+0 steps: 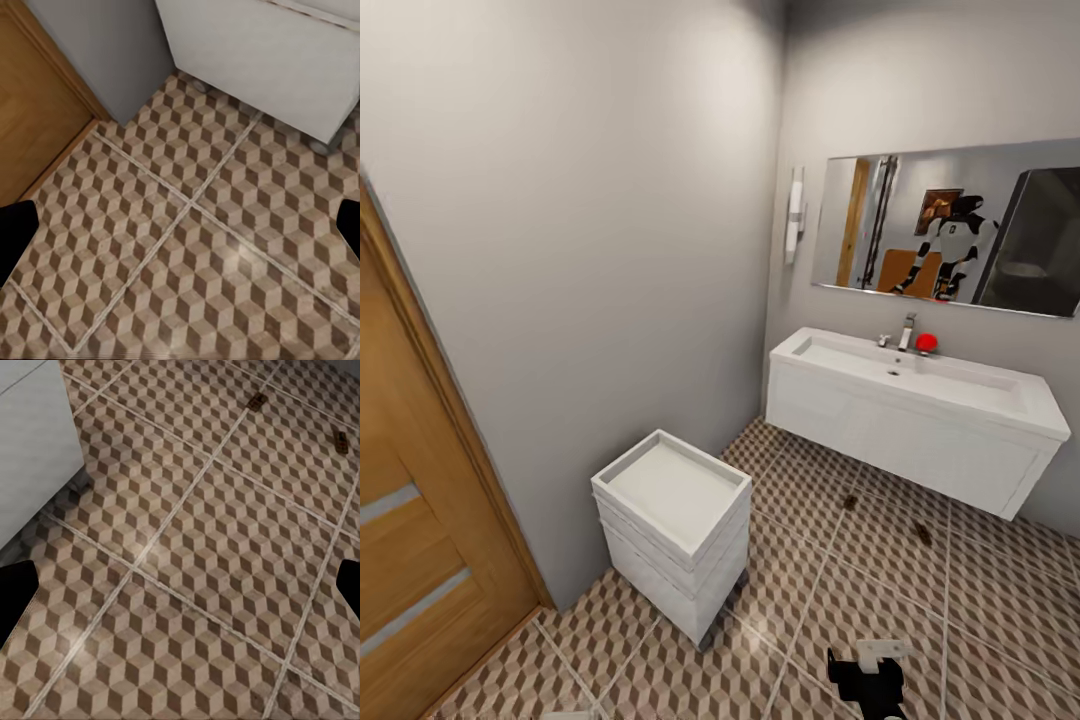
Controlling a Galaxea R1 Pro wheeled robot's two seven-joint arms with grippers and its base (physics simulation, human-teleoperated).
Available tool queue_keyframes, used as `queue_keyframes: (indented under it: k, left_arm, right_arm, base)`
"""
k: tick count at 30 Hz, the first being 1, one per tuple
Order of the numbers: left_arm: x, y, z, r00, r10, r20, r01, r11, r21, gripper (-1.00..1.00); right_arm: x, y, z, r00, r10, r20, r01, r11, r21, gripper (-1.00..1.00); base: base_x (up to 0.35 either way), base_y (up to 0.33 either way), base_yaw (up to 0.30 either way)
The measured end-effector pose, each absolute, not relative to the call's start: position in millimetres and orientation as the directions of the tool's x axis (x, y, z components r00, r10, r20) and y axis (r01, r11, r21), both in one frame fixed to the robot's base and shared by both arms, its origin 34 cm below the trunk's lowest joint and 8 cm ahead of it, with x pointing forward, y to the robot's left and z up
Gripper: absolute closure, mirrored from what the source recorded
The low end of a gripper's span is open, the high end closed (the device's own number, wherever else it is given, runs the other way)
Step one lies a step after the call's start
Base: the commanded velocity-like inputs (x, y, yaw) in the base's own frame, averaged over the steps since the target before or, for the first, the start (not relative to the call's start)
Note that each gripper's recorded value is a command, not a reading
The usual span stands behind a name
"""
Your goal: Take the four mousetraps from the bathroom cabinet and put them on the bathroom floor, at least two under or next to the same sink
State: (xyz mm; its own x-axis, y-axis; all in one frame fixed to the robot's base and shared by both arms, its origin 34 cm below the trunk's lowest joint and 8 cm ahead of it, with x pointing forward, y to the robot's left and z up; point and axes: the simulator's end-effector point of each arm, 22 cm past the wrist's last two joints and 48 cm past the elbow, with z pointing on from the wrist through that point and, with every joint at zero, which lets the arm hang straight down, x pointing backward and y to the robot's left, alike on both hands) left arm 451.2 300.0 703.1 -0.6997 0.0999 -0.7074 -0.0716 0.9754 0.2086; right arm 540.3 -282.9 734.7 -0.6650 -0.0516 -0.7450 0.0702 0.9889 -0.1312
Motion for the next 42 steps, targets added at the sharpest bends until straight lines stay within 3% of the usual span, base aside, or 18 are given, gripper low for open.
queue_keyframes:
  k: [42]
  left_arm:
    - [447.1, 299.5, 698.8, -0.719, 0.102, -0.688, -0.065, 0.975, 0.212, -1.0]
  right_arm:
    - [540.1, -280.7, 734.5, -0.666, -0.051, -0.745, 0.068, 0.989, -0.129, -1.0]
  base:
    - [0.0, 0.0, 0.291]
